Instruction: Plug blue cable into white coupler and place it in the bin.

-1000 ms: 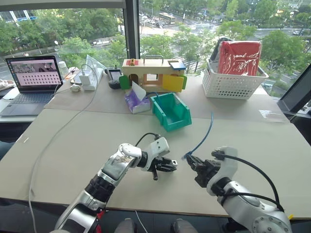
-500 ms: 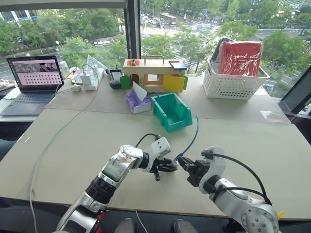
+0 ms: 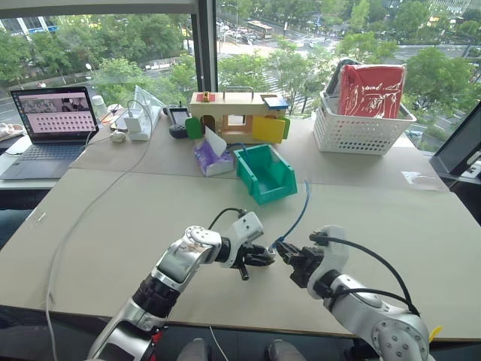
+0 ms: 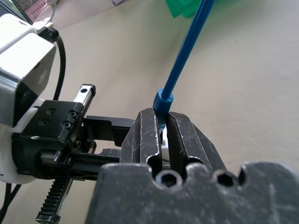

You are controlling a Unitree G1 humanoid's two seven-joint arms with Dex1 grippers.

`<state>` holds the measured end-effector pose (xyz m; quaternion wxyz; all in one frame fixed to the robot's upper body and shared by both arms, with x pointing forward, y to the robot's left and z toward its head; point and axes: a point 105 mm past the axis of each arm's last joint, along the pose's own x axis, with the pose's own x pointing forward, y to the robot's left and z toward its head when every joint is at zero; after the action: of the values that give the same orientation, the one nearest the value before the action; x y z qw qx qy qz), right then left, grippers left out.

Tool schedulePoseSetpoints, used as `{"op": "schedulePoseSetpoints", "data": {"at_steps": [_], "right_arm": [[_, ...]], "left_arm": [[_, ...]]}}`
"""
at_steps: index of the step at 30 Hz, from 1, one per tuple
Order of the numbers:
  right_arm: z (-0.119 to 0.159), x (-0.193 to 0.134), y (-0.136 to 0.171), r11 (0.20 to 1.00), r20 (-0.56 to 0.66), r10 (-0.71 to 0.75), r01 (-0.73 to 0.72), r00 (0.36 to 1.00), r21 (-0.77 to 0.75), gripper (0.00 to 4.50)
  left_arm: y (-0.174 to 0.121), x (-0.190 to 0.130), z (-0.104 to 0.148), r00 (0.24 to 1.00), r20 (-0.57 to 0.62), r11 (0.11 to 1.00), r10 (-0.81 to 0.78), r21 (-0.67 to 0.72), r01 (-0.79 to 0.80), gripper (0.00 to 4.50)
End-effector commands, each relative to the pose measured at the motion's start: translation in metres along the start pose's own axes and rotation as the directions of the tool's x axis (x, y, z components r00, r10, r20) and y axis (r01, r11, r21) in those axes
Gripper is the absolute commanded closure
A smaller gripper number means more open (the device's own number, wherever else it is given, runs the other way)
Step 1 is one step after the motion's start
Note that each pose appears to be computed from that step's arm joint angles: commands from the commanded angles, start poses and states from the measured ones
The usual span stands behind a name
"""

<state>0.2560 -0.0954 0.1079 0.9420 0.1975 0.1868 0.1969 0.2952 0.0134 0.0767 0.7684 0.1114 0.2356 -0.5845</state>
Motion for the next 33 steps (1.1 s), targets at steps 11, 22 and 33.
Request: {"op": "schedulePoseSetpoints", "data": {"at_steps": [11, 22, 33], "right_arm": [[-0.013, -0.003, 0.006, 0.999, -0.08, 0.024, -0.026, 0.997, -0.034, 4.5], [-0.023, 0.003, 0.003, 0.984, -0.175, 0.005, -0.035, 0.985, -0.174, 4.5], [-0.031, -0.001, 0.004, 0.975, -0.258, 0.018, -0.074, 0.966, -0.209, 4.5]], "left_arm": [[-0.004, 0.007, -0.019, 0.999, -0.047, 0.996, 0.026, -0.089, -0.031, 3.88], [-0.005, 0.007, -0.016, 0.997, -0.033, 0.99, 0.072, -0.122, -0.075, 3.88], [-0.01, 0.009, -0.014, 0.995, -0.038, 0.982, 0.092, -0.164, -0.097, 3.88]]}}
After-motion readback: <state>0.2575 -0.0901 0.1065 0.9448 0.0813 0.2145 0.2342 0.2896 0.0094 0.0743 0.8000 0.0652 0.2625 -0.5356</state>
